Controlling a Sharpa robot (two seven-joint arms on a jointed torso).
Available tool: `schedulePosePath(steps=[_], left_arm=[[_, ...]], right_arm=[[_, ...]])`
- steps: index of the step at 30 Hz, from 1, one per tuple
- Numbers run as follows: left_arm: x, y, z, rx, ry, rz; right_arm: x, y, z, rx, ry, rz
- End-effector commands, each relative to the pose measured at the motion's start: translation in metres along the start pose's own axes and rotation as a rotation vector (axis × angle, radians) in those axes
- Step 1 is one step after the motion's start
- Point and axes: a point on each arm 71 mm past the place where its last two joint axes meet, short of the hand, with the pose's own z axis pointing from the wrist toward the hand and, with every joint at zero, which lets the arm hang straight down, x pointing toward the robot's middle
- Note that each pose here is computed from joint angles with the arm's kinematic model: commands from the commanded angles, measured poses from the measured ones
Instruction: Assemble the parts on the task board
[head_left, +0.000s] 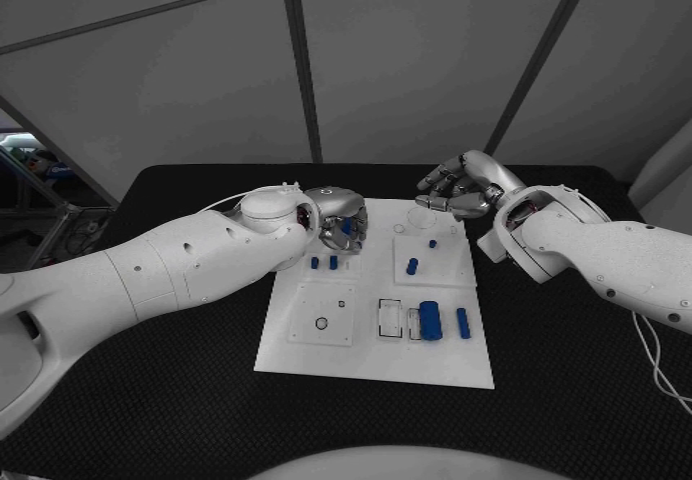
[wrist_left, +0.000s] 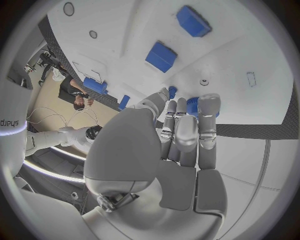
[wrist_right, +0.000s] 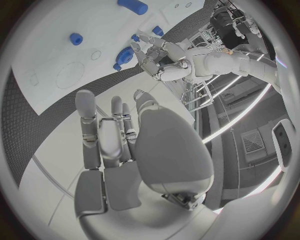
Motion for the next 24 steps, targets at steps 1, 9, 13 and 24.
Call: schedulePosePath(steps=[1, 9, 13, 24], left_arm=[[0.0001, -0.0008, 0.0017, 0.012, 0.013, 0.009], [0.0012, -0.0008, 0.0045, 0.014, 0.021, 0.001], [0.0021, -0.0013, 0.0052, 0.016, 0.031, 0.0], [0.0048, 0.0008, 0.0069, 0.009, 0.059, -0.006]], right_arm=[[-0.0003, 0.0022, 0.0006, -0.014, -0.006, -0.003], [0.0001, 0.0027, 0.0006, -0.015, -0.004, -0.002], [0.0002, 0.0028, 0.0006, -0.015, -0.004, -0.002], [0.0007, 0.003, 0.0009, -0.015, -0.002, -0.002]])
